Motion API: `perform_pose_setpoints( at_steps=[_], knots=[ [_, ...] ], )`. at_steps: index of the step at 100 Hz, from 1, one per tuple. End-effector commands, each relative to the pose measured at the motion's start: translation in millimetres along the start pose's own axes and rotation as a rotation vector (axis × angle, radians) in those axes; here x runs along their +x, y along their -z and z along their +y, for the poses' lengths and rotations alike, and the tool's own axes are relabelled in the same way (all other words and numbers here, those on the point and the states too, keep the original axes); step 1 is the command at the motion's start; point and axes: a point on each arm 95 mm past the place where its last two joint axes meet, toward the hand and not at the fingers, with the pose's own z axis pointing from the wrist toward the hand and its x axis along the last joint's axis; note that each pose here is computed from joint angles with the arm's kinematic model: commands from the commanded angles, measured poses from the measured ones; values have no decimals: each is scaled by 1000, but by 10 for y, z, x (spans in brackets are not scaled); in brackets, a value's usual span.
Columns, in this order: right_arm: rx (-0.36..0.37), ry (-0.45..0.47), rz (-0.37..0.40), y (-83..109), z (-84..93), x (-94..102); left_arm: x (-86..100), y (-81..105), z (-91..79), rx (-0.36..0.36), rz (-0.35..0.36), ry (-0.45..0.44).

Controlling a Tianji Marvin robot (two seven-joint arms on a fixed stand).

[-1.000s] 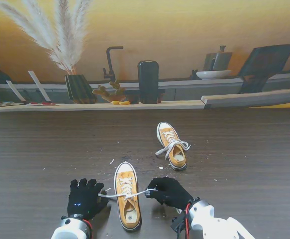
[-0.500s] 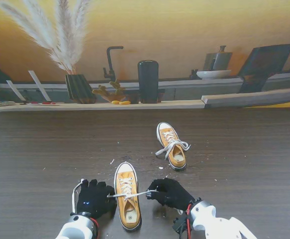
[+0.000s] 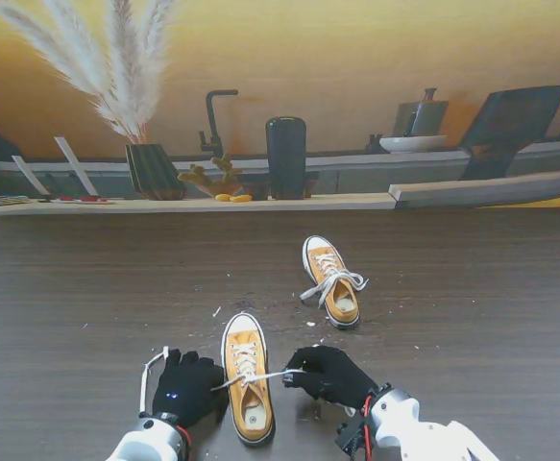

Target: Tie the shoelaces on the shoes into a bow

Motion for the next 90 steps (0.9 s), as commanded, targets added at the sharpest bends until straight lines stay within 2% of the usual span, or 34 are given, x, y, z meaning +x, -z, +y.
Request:
perform_pose_setpoints(
  at_steps=[1,14,32,40,56,65,74,90],
  knots=[
    [17,2,6,24,-20,17,27,91,82,-31,7,13],
    [18,6,12,35,-22,27,44,151,51,13,45,94],
    [18,15,17,40,-30,58,89,183,32,114,102,298],
    [16,25,21,37,-30,83,110,195,26,171,102,377],
    [-8,78,39,27,-11,140,92,269,11,236,77,459],
    [-30,136,64,30,10,179,77,330,0,267,54,509],
    [-72,237,99,35,40,212,66,365,6,342,13,540],
    [-145,419,148,56,94,254,50,442,17,405,-44,514]
  ],
)
